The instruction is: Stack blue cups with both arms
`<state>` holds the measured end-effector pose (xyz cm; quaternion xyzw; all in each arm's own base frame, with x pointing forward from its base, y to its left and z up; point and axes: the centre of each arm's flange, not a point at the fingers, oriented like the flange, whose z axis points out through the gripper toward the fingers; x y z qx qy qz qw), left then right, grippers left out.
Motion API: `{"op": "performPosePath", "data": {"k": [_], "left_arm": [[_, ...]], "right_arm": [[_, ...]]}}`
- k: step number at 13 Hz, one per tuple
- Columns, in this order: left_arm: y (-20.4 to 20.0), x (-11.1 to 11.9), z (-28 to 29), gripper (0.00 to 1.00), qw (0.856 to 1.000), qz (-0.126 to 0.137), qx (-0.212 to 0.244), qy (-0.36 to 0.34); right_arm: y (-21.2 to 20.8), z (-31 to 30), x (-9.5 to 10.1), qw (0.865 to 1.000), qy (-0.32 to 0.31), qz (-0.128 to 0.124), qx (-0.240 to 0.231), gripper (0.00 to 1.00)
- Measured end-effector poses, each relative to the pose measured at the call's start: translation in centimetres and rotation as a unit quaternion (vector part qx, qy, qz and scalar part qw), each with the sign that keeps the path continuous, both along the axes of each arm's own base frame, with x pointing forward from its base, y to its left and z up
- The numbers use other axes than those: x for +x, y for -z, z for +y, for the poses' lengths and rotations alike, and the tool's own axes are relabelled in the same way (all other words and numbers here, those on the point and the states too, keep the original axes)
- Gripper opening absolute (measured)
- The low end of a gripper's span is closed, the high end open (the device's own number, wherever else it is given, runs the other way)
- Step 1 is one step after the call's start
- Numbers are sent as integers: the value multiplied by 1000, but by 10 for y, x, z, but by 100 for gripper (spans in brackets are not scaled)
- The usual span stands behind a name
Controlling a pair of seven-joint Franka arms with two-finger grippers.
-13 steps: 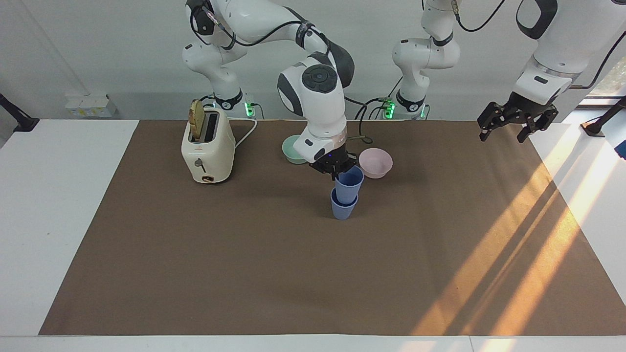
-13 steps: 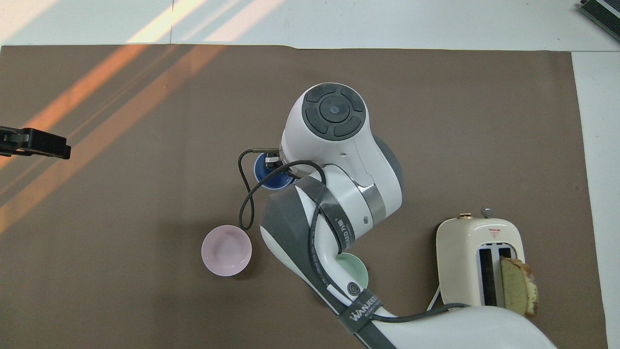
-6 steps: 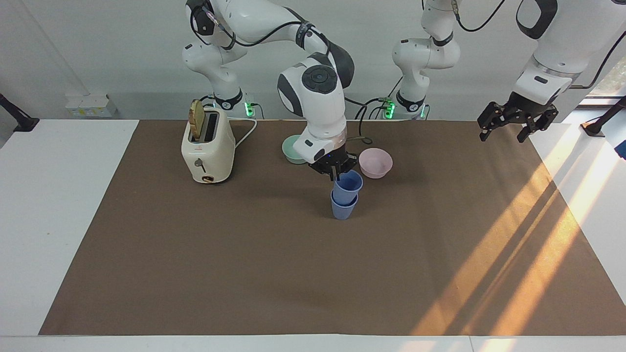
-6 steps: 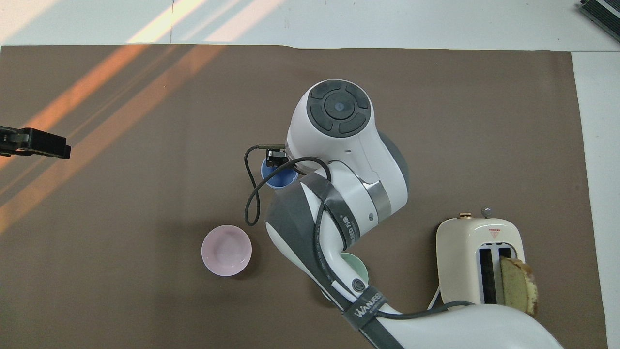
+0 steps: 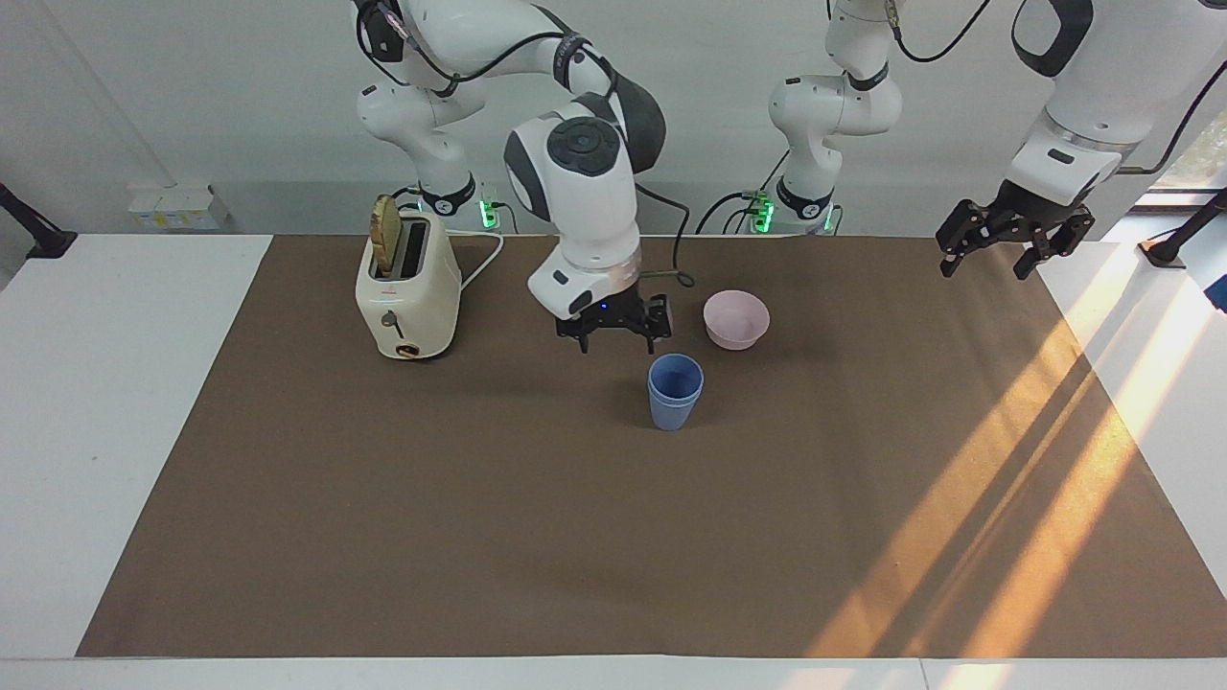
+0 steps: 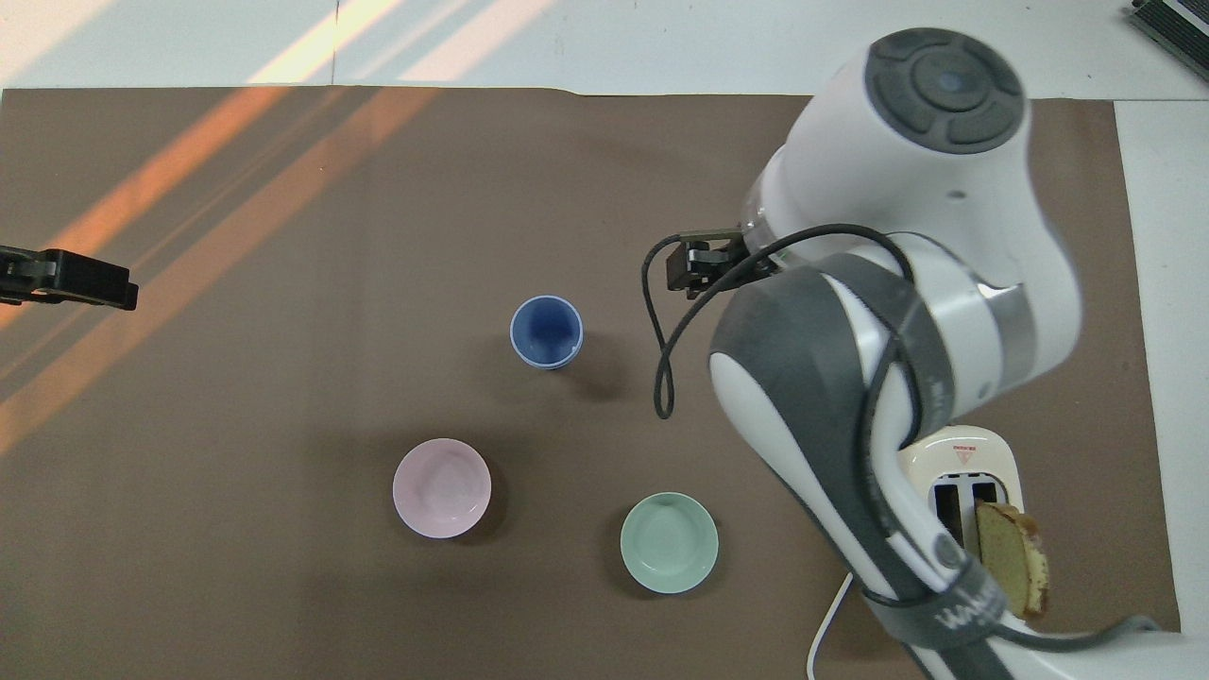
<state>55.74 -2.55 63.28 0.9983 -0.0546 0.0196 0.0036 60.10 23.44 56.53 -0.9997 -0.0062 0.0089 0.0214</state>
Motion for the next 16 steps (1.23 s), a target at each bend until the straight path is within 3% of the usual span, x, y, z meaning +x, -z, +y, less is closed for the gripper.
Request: {"op": "performPosePath", "data": {"k": [4, 8, 12, 16], "left_arm": [[0, 0, 0, 100, 1000, 0, 0, 0], [0, 0, 0, 100, 1000, 1, 0, 0], [0, 0, -2, 100, 1000, 1, 0, 1], [0, 0, 0, 100, 1000, 1, 0, 0]], "right_arm": [[-71, -104, -16, 1000, -23, -13, 3, 100], [-104, -163, -30, 999, -32, -29, 4, 100], [-88, -216, -32, 1000, -24, -20, 2, 100], [-57, -198, -33, 1000, -12, -7, 3, 100]]}}
